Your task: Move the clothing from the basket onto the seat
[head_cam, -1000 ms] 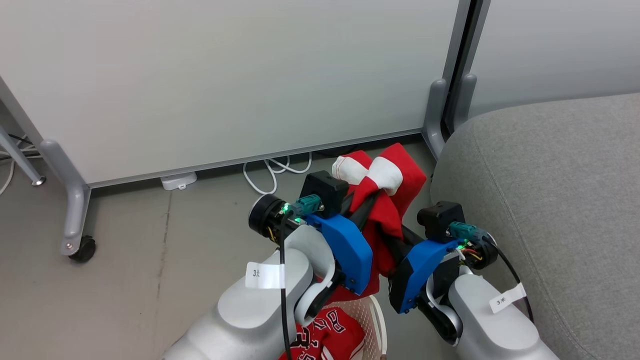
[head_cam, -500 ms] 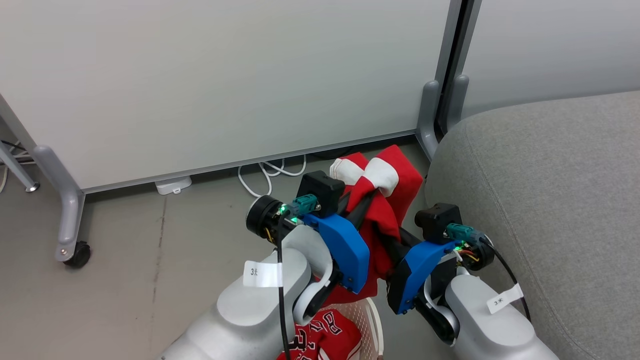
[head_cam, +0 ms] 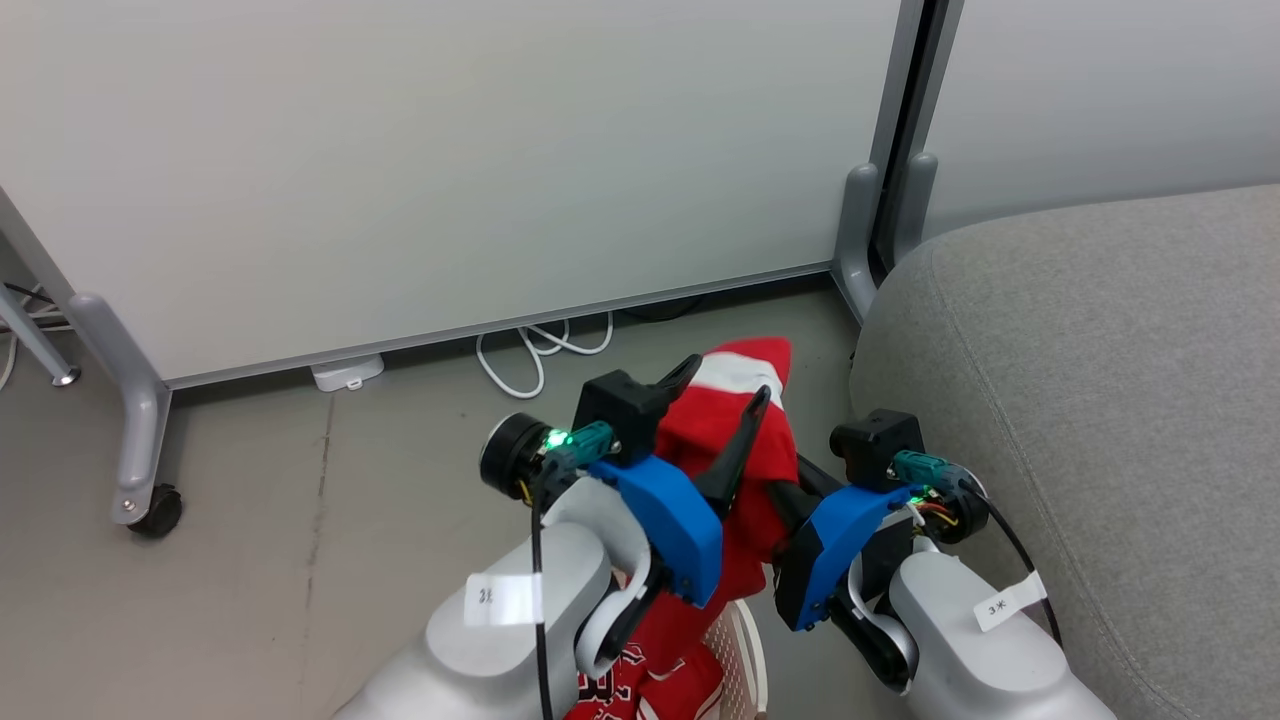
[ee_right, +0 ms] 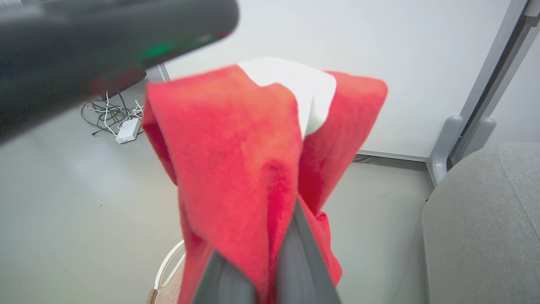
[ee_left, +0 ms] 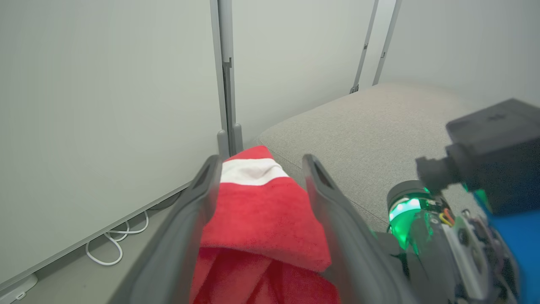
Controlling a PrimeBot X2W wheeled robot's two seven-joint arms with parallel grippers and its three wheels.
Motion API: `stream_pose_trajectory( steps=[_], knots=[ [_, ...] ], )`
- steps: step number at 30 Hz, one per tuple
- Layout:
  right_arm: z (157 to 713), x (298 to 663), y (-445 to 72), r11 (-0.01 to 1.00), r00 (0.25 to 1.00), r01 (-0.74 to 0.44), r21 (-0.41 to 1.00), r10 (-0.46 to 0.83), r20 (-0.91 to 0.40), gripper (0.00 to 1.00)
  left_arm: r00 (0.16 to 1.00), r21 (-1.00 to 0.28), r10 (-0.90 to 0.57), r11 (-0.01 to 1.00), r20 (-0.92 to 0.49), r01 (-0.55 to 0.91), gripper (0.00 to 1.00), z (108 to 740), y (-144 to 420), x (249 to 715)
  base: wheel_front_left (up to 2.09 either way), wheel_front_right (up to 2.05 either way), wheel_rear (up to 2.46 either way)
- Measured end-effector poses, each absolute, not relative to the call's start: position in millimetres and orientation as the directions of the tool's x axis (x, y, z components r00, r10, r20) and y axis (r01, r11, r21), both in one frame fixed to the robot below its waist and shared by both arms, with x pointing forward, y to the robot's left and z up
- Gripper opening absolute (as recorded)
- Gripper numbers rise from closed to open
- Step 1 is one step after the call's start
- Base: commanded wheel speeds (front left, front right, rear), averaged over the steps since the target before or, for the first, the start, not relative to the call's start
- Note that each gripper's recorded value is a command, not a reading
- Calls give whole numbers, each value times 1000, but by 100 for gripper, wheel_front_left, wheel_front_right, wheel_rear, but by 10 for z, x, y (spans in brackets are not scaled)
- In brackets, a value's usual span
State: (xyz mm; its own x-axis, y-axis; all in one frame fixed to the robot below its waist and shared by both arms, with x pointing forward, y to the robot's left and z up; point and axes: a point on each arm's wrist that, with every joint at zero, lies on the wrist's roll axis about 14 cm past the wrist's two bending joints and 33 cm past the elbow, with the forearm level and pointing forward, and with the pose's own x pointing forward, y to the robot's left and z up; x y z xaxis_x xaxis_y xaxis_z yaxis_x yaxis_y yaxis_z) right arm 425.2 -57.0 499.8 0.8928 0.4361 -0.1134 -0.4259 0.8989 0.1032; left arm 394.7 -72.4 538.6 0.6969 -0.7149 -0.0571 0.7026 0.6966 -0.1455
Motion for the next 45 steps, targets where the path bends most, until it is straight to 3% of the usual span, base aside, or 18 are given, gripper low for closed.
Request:
stream_pose_trajectory(
  steps=[11,17,45],
  knots=[
    [4999,4298,-614,906,902,-411,102,420,-102,0,794,-202,-602,791,-84,578,100,4911,-158,3843,0,0,0],
    [5013,4340,-620,908,904,-408,100,416,-93,0,845,-192,-534,833,-32,519,100,4940,161,3793,0,0,0],
    [5038,4354,-712,918,917,-380,113,390,-86,0,892,-181,-451,875,30,449,100,4899,527,3604,0,0,0]
  ],
)
